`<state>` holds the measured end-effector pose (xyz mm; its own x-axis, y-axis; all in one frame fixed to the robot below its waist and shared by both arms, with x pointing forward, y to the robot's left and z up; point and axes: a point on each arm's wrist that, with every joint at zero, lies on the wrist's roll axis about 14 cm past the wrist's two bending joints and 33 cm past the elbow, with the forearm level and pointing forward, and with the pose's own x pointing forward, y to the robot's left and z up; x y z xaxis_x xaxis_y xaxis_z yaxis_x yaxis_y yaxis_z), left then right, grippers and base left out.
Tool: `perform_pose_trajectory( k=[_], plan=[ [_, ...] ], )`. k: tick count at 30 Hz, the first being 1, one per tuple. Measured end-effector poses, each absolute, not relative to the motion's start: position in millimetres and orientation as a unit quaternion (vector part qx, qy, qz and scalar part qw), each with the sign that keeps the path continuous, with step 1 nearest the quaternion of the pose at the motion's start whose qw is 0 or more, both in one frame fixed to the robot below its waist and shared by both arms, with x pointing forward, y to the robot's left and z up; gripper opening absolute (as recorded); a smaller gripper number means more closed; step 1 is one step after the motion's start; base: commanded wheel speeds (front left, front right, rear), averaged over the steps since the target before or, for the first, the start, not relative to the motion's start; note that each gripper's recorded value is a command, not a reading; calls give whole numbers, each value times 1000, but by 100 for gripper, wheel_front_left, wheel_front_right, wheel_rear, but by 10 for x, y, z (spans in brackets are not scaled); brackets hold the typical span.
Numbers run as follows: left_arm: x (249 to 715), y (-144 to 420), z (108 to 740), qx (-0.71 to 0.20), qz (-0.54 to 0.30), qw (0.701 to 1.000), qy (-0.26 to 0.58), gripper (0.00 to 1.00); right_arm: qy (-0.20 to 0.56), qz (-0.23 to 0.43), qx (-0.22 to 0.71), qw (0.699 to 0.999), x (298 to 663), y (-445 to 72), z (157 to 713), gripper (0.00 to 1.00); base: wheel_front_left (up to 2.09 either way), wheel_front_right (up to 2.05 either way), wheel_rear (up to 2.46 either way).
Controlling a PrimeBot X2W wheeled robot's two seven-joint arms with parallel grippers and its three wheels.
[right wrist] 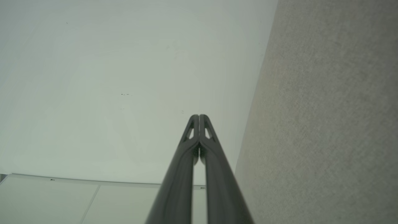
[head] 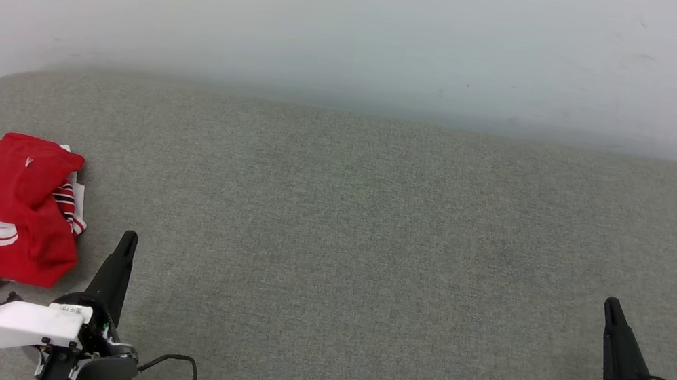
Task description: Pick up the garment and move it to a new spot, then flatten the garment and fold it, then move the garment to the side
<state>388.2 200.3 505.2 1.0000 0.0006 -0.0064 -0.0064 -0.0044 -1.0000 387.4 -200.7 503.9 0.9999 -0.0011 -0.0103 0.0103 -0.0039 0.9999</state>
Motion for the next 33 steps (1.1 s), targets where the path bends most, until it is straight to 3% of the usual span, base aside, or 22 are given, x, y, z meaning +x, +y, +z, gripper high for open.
perform_pose_trajectory(
  k=[16,17,22,33],
  plan=[
    [3882,2003,5053,-709,2,706,2,0,3,-4,709,706,3874,-2007,5039,0,0,0,0],
    [3882,2002,5053,-709,2,706,2,100,3,-4,709,706,3874,-2007,5039,100,0,0,0],
    [3778,1982,4821,-710,26,703,27,100,26,-31,709,704,3759,-2016,4805,100,0,0,0],
    [3815,1878,4978,-699,8,715,11,100,8,-19,698,716,3784,-1958,4941,100,0,0,0]
  ],
)
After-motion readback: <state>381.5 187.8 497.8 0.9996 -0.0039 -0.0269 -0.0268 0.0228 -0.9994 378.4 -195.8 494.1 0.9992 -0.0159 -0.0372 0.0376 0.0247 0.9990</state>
